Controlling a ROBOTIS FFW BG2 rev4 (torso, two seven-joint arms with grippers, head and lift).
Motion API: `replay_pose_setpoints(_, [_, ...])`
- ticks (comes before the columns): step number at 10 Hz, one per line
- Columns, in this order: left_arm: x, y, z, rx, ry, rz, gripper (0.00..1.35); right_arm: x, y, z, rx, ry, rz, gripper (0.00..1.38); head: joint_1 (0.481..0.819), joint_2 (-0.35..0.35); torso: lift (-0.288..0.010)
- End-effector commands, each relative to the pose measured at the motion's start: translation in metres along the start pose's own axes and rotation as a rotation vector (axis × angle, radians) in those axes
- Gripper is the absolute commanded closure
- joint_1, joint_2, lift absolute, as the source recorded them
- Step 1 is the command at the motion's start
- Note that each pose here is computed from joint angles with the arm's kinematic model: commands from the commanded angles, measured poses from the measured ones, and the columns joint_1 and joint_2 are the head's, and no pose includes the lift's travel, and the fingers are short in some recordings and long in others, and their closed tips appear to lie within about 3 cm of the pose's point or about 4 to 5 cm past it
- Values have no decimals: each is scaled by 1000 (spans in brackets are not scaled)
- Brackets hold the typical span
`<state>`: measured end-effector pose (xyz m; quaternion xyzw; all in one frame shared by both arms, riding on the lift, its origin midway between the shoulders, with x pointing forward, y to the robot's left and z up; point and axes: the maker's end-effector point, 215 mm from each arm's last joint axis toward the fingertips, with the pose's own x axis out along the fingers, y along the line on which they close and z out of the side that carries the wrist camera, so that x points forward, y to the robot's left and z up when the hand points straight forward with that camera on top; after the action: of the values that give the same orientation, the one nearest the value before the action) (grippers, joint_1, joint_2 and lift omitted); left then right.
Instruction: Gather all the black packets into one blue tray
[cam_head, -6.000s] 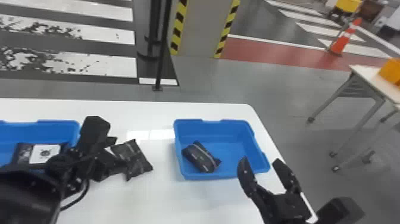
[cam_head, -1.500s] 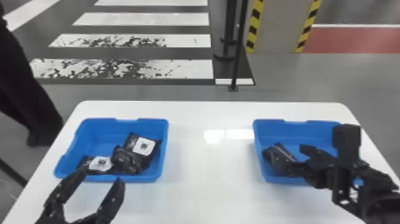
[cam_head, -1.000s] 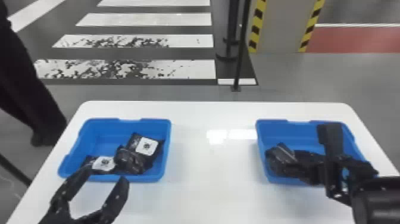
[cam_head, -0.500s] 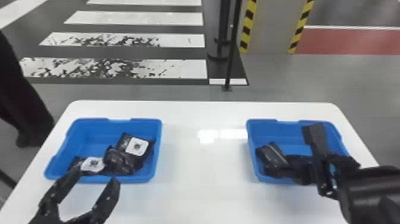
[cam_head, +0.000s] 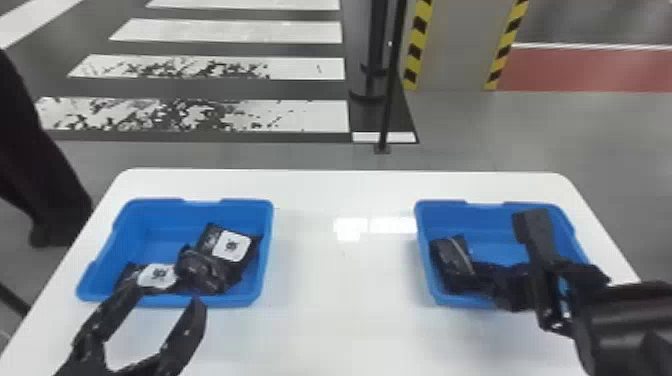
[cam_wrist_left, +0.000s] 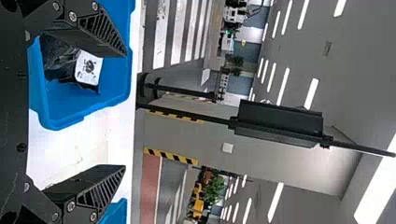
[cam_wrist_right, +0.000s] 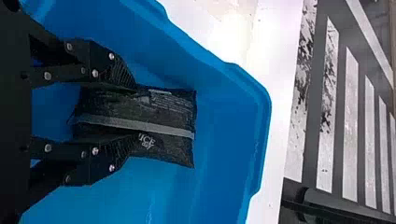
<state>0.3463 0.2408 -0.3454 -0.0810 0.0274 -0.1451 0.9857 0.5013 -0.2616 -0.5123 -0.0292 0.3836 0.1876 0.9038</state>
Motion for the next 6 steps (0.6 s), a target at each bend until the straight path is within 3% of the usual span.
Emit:
replay_pose_setpoints(1, [1, -1, 0, -1, 1, -3, 188, -7, -12, 7, -1, -39, -29, 1279, 695, -25, -110])
replay_pose_setpoints(4, [10, -11, -1, -29, -3, -30, 188, -46, -51, 34, -33, -131, -154, 1279, 695, -64, -110])
replay_pose_setpoints(6, [23, -26, 4, -68, -19, -73, 188, -94, -56, 73, -115, -235, -234, 1279, 695, -119, -110])
